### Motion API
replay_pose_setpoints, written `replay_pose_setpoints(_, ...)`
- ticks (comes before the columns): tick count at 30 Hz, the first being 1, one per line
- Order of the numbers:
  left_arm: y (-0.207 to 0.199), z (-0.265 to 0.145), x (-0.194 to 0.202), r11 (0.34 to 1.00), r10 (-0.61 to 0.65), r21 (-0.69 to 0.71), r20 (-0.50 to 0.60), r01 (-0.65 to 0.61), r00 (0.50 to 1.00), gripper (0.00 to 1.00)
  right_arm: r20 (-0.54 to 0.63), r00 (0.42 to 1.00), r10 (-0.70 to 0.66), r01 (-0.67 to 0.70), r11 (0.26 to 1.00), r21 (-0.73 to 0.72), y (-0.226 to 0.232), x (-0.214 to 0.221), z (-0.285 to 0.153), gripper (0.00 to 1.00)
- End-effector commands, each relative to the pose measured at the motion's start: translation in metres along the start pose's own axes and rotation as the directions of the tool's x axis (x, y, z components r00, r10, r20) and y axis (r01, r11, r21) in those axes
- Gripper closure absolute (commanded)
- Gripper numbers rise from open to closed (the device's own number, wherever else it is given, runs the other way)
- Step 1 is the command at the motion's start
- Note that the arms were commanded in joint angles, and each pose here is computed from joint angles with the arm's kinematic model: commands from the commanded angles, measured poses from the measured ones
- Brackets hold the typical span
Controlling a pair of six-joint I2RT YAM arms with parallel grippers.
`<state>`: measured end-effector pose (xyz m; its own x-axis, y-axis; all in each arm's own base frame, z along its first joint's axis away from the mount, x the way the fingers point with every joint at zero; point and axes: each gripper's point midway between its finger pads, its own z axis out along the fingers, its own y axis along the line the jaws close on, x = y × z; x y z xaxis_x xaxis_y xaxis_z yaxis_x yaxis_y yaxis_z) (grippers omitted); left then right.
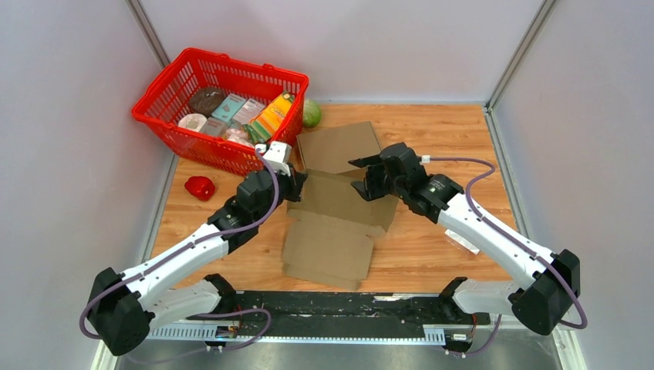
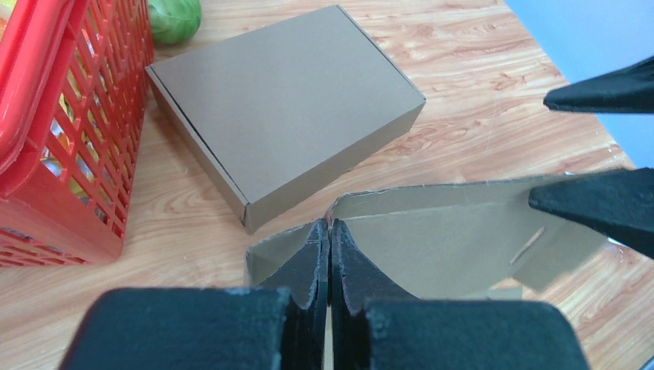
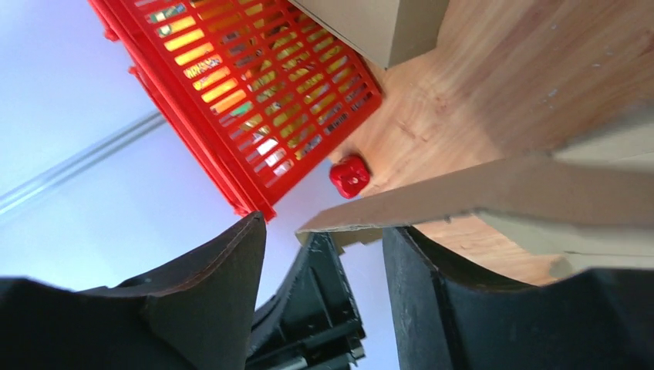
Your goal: Fold the paper box
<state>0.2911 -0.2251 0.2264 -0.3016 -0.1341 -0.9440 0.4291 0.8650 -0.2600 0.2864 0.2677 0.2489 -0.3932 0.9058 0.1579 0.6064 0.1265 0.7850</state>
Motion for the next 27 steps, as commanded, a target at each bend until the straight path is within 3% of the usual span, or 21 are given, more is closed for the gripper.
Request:
replay_pose_setpoints(1,-0.006,-0.004,-0.019,1.0,-0.027,0.015,0.084,0.025,0.996,1.0,0.046,0.994,0.096,-0.093,0.994,-0.056,0.013,-0.01,0.009,0.42)
replay_pose_setpoints(10,-0.009,-0.007,-0.02,1.0,-0.013,0.019,0.105,0.011,0.994,1.0,0.04,0.994,0.098,-0.096,0.995,-0.032,0.008,-0.007,0.022,0.45)
replay_pose_setpoints(16,-0.009,-0.007,-0.019,1.0,-0.013,0.02,0.111,0.011,0.994,1.0,0.047,0.994,0.096,-0.095,0.995,-0.011,0.0,-0.008,0.031,0.53)
replay_pose_setpoints(19,-0.01,-0.008,-0.018,1.0,-0.014,0.029,0.118,0.011,0.993,1.0,0.034,0.995,0.097,-0.097,0.995,0.0,-0.004,-0.006,0.038,0.63)
replay_pose_setpoints(27,-0.009,-0.008,-0.014,1.0,-0.007,0.03,0.109,0.004,0.994,1.0,0.027,0.995,0.093,-0.093,0.996,0.011,-0.008,-0.004,0.044,0.69)
